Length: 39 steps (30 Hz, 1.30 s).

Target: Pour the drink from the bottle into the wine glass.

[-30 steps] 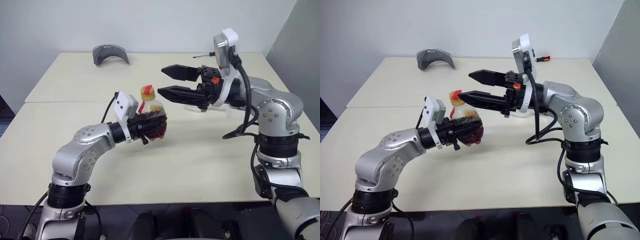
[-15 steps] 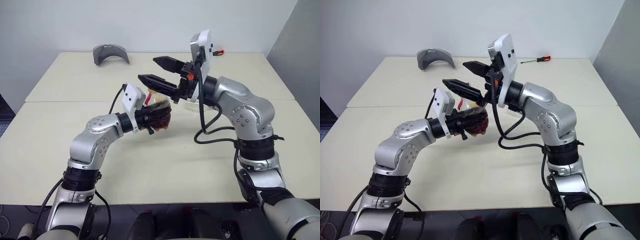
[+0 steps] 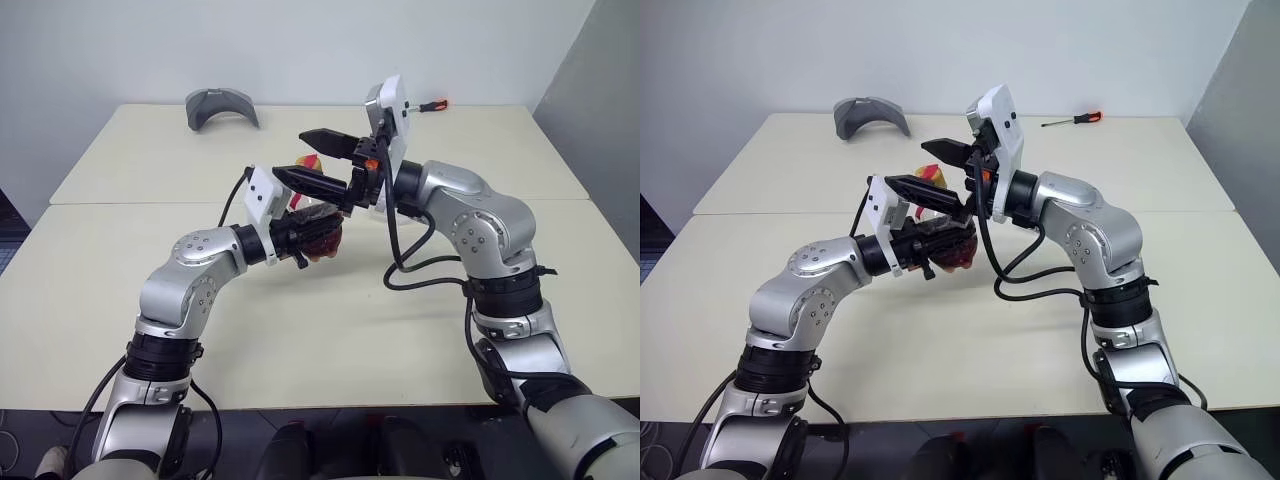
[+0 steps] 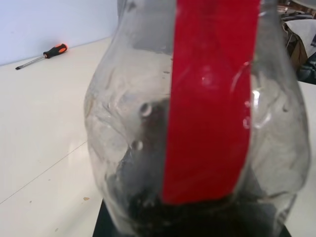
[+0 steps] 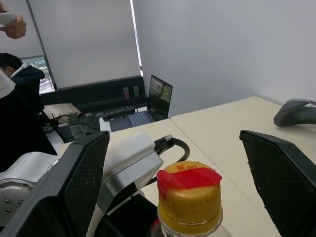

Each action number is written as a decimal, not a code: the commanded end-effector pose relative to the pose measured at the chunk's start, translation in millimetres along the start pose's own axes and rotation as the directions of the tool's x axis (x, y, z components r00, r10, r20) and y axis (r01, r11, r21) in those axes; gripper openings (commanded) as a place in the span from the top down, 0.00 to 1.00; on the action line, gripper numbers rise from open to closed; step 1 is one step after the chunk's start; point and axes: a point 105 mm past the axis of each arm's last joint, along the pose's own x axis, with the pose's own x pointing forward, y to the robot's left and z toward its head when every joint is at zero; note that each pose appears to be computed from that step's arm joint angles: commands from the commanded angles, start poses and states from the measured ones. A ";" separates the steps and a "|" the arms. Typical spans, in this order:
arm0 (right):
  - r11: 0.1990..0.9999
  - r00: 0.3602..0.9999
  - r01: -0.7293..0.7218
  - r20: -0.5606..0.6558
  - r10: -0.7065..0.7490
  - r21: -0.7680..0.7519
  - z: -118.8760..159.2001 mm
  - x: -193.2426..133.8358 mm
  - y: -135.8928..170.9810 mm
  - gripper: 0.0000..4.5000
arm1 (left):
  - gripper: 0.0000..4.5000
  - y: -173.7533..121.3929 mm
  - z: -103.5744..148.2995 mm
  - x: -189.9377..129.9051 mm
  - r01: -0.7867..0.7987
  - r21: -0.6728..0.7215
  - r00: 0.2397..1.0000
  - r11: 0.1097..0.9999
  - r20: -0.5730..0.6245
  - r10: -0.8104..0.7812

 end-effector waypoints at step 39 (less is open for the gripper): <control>0.918 0.922 -0.386 -0.043 0.384 -0.089 18.9 -20.7 27.8 0.04 | 0.80 -22.5 6.3 -39.9 0.078 0.014 0.996 0.997 -0.047 -0.078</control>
